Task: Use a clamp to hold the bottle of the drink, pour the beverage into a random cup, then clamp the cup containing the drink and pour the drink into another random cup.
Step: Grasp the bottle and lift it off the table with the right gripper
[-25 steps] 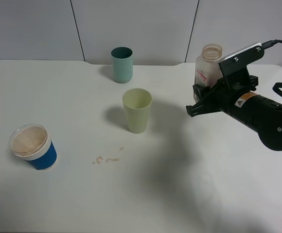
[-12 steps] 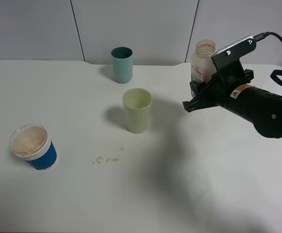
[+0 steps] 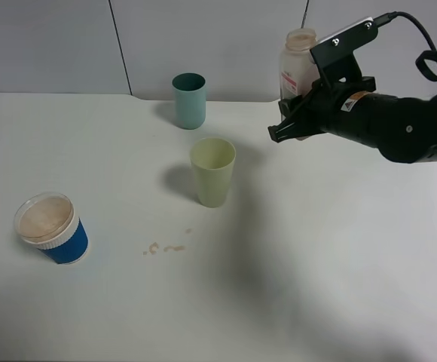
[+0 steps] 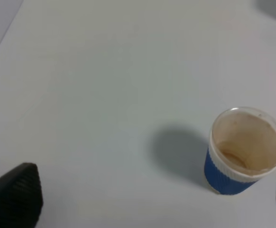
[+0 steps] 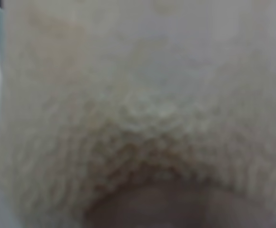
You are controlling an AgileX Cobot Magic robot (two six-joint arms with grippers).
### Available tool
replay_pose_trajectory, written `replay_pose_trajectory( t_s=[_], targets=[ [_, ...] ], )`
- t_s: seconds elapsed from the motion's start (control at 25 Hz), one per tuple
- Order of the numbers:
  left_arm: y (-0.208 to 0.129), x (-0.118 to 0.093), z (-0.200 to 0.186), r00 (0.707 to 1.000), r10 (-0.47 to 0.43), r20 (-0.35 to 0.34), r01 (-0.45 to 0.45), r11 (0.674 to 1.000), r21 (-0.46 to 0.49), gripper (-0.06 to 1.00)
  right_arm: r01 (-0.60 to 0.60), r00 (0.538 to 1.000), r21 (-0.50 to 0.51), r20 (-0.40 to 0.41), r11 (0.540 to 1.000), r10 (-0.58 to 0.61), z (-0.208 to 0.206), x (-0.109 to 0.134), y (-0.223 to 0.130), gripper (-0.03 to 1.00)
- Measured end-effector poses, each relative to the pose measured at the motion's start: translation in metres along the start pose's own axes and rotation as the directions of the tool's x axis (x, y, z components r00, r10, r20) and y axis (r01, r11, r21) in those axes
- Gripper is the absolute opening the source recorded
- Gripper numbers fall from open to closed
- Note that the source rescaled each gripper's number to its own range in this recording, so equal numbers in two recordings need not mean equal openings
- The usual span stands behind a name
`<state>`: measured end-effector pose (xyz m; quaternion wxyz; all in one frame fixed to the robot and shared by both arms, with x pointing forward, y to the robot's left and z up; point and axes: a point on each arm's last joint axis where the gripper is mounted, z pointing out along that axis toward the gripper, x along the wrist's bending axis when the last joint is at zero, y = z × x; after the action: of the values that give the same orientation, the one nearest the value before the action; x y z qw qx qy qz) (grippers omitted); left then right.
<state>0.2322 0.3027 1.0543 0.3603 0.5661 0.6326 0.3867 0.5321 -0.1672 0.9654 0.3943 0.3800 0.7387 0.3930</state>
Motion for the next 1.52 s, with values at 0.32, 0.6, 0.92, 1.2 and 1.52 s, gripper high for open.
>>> replay_pose_trajectory(
  t_s=[0.32, 0.6, 0.92, 1.2, 1.52],
  targets=[
    [0.0, 0.0, 0.0, 1.0, 0.0, 0.0, 0.0, 1.0, 0.0, 1.0, 0.013, 1.0, 0.004, -0.019, 1.0, -0.013, 0.005, -0.001, 0.012, 0.0],
    [0.0, 0.0, 0.0, 1.0, 0.0, 0.0, 0.0, 1.0, 0.0, 1.0, 0.02, 1.0, 0.005, -0.02, 1.0, -0.02, 0.005, -0.001, 0.012, 0.0],
    [0.0, 0.0, 0.0, 1.0, 0.0, 0.0, 0.0, 1.0, 0.0, 1.0, 0.038, 0.999, 0.017, -0.028, 0.999, -0.037, 0.005, 0.0, 0.011, 0.0],
    [0.0, 0.0, 0.0, 1.0, 0.0, 0.0, 0.0, 1.0, 0.0, 1.0, 0.055, 0.997, 0.021, -0.051, 0.998, -0.054, -0.001, 0.002, 0.016, 0.0],
    [0.0, 0.0, 0.0, 1.0, 0.0, 0.0, 0.0, 1.0, 0.0, 1.0, 0.089, 0.995, 0.009, -0.05, 0.996, -0.088, -0.003, 0.002, 0.018, 0.0]
  ],
)
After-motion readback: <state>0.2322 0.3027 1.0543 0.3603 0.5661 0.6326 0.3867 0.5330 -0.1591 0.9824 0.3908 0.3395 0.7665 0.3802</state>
